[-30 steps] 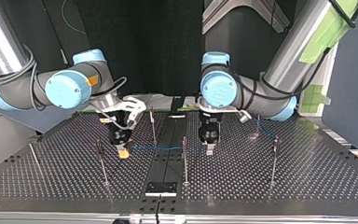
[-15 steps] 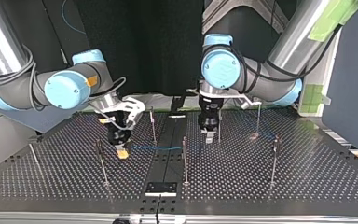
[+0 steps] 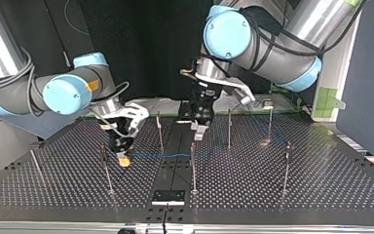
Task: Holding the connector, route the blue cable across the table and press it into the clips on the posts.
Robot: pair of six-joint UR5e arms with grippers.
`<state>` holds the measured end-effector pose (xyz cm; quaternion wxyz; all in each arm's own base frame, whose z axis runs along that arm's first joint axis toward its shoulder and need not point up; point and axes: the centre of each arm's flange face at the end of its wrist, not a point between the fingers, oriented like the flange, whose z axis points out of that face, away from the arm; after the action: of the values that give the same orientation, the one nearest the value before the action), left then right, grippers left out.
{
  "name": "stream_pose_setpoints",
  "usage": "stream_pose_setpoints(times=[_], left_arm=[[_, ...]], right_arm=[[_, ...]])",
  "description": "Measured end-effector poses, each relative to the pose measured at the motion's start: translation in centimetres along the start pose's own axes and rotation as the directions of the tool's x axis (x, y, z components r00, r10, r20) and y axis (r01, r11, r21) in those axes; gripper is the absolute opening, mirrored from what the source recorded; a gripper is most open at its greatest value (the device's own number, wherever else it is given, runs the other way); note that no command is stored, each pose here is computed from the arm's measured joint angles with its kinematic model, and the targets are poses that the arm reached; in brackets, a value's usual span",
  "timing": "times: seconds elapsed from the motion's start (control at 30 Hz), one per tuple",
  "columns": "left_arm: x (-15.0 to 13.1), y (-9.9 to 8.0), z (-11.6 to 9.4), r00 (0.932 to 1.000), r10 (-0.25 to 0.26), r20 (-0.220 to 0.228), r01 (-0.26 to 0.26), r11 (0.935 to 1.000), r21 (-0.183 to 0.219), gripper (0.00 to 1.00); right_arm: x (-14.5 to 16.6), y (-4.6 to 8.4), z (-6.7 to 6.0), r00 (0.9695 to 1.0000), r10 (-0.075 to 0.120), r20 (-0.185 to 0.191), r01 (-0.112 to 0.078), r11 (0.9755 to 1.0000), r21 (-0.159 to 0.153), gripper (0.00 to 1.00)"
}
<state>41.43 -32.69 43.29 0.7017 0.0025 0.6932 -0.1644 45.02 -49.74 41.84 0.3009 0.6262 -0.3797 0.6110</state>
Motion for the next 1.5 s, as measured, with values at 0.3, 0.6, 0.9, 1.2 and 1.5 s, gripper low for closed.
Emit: stream_pose_setpoints(times=[0.3, 0.6, 0.9, 1.2, 1.5], left_arm=[[-2.1, -3.3, -1.5, 0.9989, -0.017, 0.045, 0.017, 0.9998, 0.012, 1.0], [-1.3, -5.5, -1.4, 0.9998, 0.018, 0.002, -0.018, 0.9998, 0.012, 1.0], [-0.5, -5.6, 1.5, 0.9992, 0.041, -0.007, -0.041, 0.9977, -0.054, 1.0], [0.7, -5.9, 4.6, 0.9984, 0.052, -0.02, -0.054, 0.9961, -0.07, 1.0], [1.6, -6.4, 7.3, 0.9983, 0.054, -0.02, -0.055, 0.9959, -0.071, 1.0]], right_arm=[[0.1, 0.4, 0.1, 1.0, 0.003, -0.001, -0.003, 1.0, -0.005, 0.0], [0.1, 0.5, 0.1, 1.0, 0.007, -0.001, -0.007, 1.0, -0.006, 0.0], [0.1, 0.4, 0.1, 1.0, 0.008, -0.001, -0.008, 1.0, -0.004, 0.0], [0.1, 0.4, 0.1, 0.9999, 0.011, -0.002, -0.011, 0.9999, 0.005, 0.0], [0.1, 0.4, 0.1, 0.9999, 0.013, -0.002, -0.013, 0.9999, 0.006, 0.0]])
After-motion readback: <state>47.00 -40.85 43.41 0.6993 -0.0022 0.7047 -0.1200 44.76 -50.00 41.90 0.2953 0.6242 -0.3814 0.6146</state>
